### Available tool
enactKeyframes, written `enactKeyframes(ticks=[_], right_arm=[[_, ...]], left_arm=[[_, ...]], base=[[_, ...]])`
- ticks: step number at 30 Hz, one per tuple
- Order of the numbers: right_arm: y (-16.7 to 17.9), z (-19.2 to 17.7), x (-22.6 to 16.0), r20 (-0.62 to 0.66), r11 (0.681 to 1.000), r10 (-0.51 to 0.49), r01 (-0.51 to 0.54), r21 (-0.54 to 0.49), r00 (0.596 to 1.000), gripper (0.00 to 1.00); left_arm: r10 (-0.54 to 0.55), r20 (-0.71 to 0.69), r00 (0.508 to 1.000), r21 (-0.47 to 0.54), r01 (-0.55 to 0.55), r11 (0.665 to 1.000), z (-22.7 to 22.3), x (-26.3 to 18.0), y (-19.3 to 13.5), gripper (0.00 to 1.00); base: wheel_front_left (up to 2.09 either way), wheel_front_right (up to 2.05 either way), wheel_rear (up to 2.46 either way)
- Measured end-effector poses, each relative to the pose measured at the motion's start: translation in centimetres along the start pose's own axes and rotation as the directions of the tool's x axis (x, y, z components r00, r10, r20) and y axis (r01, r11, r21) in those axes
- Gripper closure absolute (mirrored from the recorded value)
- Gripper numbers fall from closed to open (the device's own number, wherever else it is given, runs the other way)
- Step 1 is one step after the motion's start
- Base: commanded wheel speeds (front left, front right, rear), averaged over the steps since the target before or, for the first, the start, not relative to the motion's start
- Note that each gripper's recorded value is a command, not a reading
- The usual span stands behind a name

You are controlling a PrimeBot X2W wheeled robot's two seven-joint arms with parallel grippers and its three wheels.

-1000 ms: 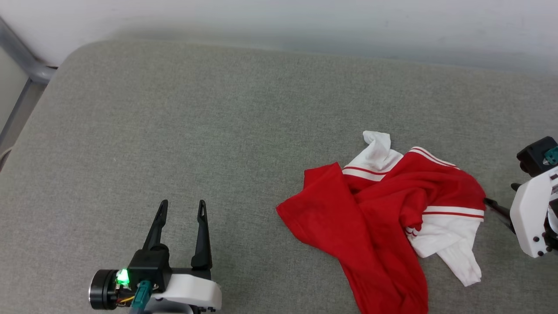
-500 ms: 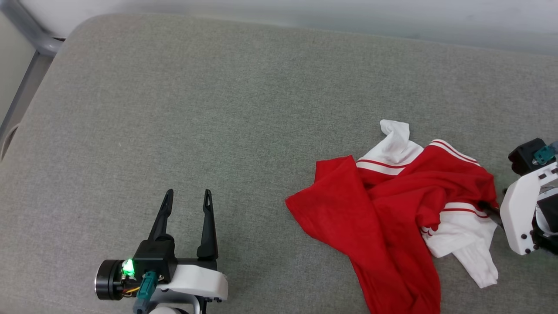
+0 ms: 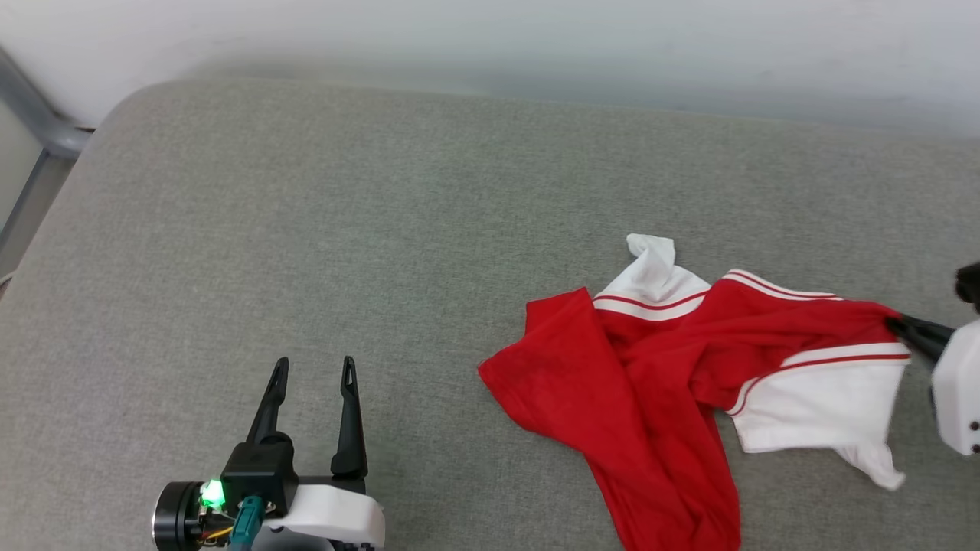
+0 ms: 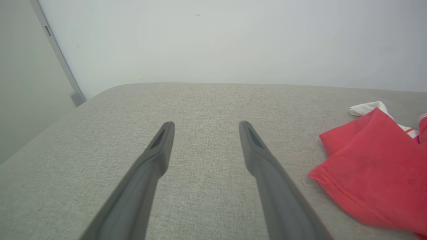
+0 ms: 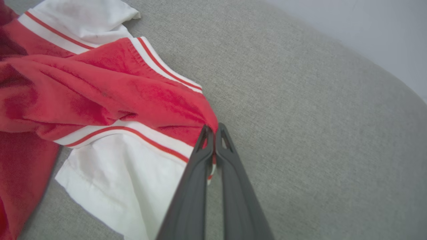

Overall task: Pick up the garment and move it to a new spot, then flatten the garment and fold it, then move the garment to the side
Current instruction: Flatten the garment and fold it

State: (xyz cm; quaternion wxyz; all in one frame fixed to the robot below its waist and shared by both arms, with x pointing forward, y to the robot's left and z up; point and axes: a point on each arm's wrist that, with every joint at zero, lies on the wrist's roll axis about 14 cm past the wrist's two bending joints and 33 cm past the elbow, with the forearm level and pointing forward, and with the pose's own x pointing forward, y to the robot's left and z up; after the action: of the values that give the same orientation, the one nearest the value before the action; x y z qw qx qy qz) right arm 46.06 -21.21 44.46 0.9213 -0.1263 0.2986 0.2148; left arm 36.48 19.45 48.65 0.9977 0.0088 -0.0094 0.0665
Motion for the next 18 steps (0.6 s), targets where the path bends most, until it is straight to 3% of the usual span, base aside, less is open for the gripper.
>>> enactKeyframes(ticks=[6,11,15,18], right_arm=[[-2.7,0.2,-2.8,0.014,0.998,-0.07,0.07,-0.007,0.997,1.0],[-3.0,1.0,-2.1,0.01,0.997,-0.073,0.073,-0.007,0.997,1.0],[-3.3,0.9,-0.3,-0.056,0.996,-0.08,0.079,-0.029,0.995,1.0],[-4.2,-1.5,1.1,-0.186,0.995,-0.101,0.096,-0.035,0.977,1.0]], left_arm=[[-0.023,0.009,1.0,-0.006,0.023,1.0,0.3,0.0,-0.6,0.0],[-0.028,0.001,1.0,-0.006,0.028,1.0,0.0,0.5,-0.8,0.0],[-0.026,-0.009,1.0,-0.003,0.026,1.0,-0.4,1.0,-0.8,0.0],[-0.016,-0.017,1.0,0.0,0.016,1.0,-0.7,1.3,-0.6,0.0]], base=[[0.0,0.0,0.0],[0.0,0.0,0.0],[0.0,0.0,0.0],[0.0,0.0,0.0]])
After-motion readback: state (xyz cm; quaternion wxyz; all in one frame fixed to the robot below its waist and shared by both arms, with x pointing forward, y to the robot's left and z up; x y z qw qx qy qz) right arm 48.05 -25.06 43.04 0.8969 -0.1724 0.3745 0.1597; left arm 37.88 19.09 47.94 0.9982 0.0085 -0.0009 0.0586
